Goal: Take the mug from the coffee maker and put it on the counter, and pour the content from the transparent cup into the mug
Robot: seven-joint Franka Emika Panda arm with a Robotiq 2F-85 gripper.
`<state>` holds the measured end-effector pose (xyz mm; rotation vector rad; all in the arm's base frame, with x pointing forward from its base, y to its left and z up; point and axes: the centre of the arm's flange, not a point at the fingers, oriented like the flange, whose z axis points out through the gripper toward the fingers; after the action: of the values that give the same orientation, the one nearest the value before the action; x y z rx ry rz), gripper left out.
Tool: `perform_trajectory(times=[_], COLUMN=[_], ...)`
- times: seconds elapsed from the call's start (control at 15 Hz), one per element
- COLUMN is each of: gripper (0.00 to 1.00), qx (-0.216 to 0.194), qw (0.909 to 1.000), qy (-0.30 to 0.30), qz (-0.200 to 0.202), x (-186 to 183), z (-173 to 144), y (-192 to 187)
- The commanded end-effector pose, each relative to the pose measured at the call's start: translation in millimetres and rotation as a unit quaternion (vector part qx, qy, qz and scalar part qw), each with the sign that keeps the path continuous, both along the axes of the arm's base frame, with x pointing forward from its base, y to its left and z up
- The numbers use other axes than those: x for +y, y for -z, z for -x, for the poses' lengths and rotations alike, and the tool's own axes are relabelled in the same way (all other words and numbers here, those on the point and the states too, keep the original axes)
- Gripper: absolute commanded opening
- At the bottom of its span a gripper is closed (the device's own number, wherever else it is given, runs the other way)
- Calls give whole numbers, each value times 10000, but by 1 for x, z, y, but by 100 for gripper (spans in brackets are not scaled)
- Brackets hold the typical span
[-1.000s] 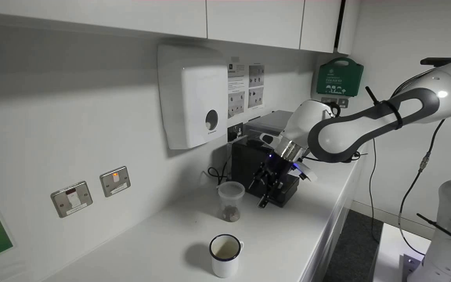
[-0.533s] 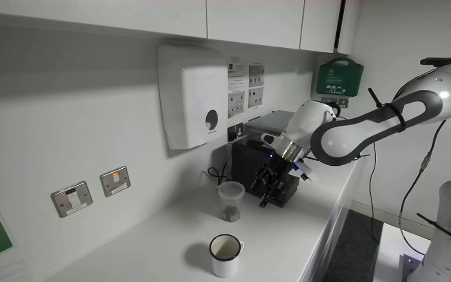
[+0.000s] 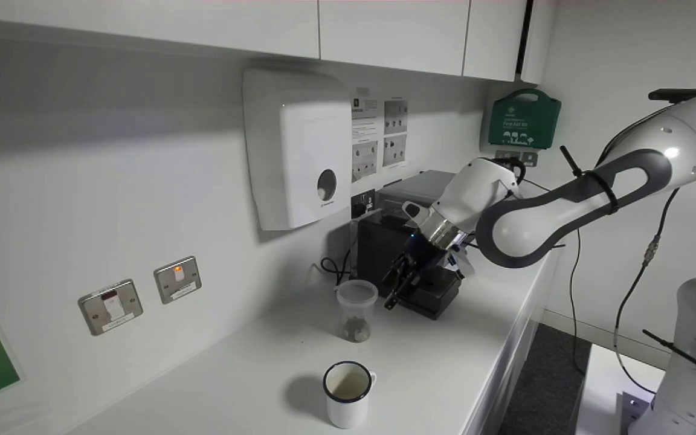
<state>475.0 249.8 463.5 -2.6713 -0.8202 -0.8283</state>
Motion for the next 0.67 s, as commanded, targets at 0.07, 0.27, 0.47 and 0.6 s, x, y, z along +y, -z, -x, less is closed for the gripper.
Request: perform_trajectory(times=[0.07, 0.27, 0.47, 0.6], gripper=[100, 100, 100, 100], qx=[-478, -758, -939, -1079], qw=[9920, 9803, 9655, 9532], qy=[1138, 1792, 2412, 2817], qz=[-264, -333, -284, -210], x=[6, 2, -14, -27], z=[-13, -18, -24, -27], y=[-2, -3, -6, -10])
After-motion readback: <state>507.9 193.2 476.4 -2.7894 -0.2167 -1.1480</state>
